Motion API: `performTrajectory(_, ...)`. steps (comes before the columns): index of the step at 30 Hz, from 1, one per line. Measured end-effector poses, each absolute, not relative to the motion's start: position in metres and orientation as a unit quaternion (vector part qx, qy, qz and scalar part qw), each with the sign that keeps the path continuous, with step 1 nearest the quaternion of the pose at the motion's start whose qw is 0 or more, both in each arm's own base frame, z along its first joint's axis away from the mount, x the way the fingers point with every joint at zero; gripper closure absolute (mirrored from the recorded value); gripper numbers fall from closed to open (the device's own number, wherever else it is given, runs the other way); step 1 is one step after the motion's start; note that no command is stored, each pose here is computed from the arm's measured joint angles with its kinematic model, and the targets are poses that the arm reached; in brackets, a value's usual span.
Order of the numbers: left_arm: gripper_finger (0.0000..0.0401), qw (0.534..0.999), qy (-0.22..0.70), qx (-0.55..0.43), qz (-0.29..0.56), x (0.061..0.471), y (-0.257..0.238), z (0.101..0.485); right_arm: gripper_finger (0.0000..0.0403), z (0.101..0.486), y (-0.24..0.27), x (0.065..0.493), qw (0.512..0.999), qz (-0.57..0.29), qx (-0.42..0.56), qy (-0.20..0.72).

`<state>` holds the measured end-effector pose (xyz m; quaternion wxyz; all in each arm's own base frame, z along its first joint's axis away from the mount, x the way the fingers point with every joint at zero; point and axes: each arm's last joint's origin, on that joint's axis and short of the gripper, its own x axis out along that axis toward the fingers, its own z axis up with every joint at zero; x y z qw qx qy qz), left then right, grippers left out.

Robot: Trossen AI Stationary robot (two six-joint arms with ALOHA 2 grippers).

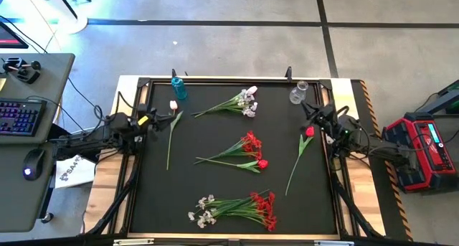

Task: Sort flowers into vase by color
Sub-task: Put the top red tulip into the transparent vase

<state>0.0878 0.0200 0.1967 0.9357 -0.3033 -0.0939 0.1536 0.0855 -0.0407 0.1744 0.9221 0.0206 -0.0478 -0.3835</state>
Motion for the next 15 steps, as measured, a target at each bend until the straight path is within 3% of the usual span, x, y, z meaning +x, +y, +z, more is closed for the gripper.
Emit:
performTrajectory(3, 0.0401, 0.937, -0.101, -0.295, 0.159, 0.0875, 0.0203, 0.1980, 0.0403, 0.1781, -0.0414, 0.0848, 0.904, -0.384, 0.144, -0.119)
performTrajectory(8, 0.0401, 0.935, -0.101, -0.301, 0.159, 0.0881, 0.0204, 0.1980, 0.0403, 0.1764, -0.0428, 0.0836, 0.829, -0.374, 0.357, -0.213)
performTrajectory(15, 0.0396, 0.921, -0.081, -0.352, 0.145, 0.0931, 0.0202, 0.1946, 0.0403, 0.1717, -0.0422, 0.0889, 0.773, -0.316, 0.500, -0.228)
